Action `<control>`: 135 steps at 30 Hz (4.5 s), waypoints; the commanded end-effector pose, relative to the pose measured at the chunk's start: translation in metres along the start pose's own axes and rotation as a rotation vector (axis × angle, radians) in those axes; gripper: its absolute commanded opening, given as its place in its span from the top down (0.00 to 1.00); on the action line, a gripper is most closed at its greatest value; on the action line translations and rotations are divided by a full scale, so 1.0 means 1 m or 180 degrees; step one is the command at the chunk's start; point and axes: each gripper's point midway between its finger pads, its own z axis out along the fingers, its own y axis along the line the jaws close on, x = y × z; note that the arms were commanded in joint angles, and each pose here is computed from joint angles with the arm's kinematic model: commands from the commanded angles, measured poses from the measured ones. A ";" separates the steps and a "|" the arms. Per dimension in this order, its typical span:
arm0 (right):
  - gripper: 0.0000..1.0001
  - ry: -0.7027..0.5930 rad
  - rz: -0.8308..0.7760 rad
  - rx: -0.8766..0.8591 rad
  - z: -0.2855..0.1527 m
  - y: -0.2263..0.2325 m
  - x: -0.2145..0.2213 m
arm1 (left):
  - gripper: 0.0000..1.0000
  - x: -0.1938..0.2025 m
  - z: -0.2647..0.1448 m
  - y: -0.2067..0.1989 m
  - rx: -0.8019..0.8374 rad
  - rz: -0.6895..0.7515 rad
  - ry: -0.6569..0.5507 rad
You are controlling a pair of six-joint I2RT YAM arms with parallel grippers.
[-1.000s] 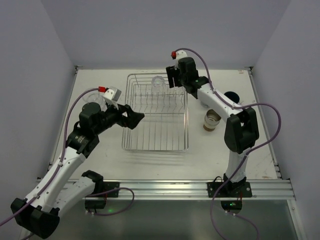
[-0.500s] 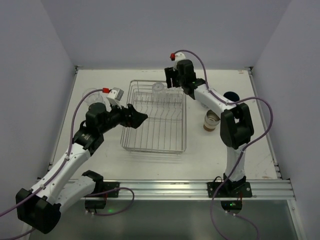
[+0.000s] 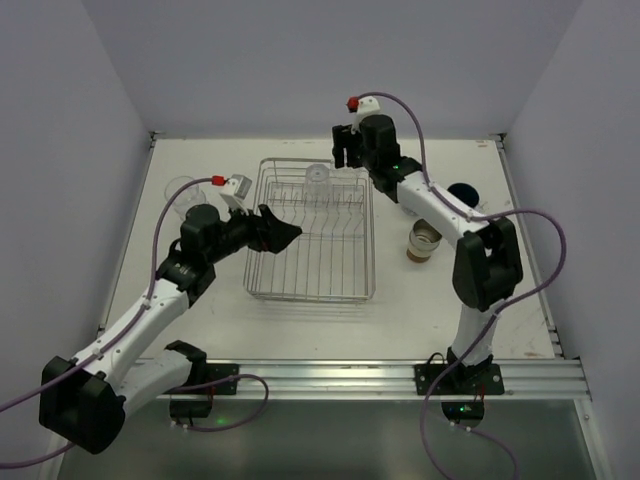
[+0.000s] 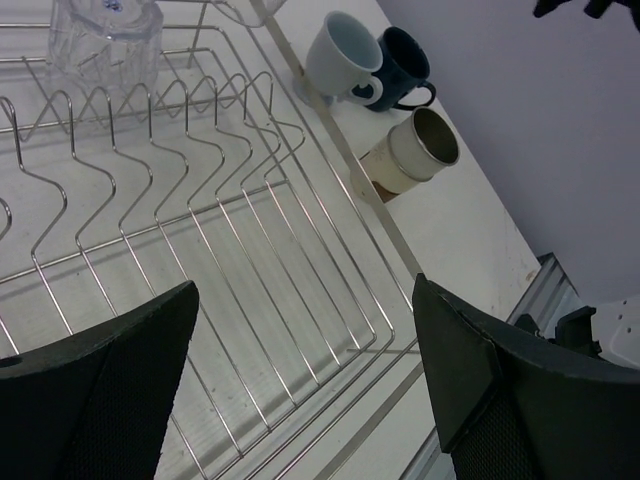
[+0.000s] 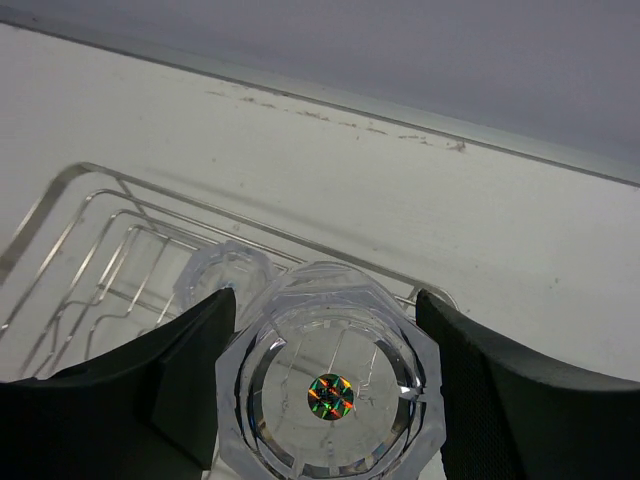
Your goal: Unload the cups from the dish rack
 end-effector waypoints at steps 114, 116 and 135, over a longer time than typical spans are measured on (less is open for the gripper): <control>0.01 0.0749 0.0373 0.0136 -0.016 0.070 0.051 | 0.00 -0.067 -0.078 -0.008 -0.0454 0.0928 -0.0611; 0.01 0.0917 0.0284 0.0275 0.001 0.065 0.069 | 0.00 -0.062 -0.078 -0.009 -0.0460 0.0985 -0.0646; 0.52 0.0843 0.0266 0.0476 0.063 0.052 0.062 | 0.00 -0.047 -0.069 -0.017 -0.0341 0.1015 -0.0452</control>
